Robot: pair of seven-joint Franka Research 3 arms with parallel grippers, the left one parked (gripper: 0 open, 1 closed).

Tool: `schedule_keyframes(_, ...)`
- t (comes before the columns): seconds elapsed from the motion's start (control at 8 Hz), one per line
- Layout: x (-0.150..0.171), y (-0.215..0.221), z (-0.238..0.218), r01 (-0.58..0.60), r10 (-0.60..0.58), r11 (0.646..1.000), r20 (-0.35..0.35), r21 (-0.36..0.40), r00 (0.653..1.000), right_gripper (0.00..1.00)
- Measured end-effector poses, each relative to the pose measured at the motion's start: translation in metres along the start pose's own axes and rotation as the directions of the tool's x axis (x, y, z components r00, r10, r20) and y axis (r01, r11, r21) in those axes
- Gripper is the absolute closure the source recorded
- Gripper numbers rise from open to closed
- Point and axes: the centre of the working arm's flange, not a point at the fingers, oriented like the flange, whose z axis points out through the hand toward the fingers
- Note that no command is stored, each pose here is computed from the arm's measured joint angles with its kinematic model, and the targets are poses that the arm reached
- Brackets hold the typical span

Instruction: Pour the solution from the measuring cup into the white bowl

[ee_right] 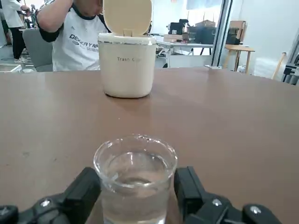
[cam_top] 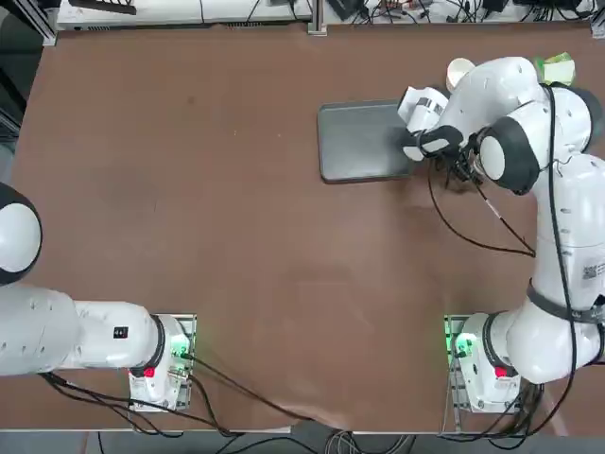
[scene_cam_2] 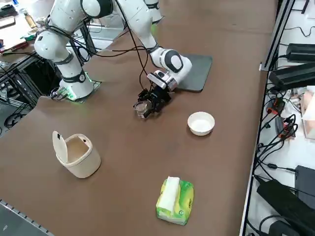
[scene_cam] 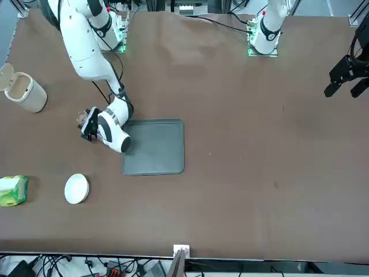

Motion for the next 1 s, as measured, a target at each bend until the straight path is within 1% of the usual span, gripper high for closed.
schedule_keyframes(0.25,0.000,0.000,0.001,0.000,0.000,1.000,-0.004,-0.003,1.000,0.21)
schedule_keyframes(0.38,0.000,0.000,0.001,-0.001,0.001,1.000,-0.005,-0.002,1.000,0.27)
schedule_keyframes(0.75,-0.001,0.002,-0.005,0.006,-0.006,1.000,-0.005,0.012,1.000,0.27)
schedule_keyframes(1.0,-0.003,0.008,-0.020,0.044,-0.043,0.997,-0.013,0.061,0.999,0.27)
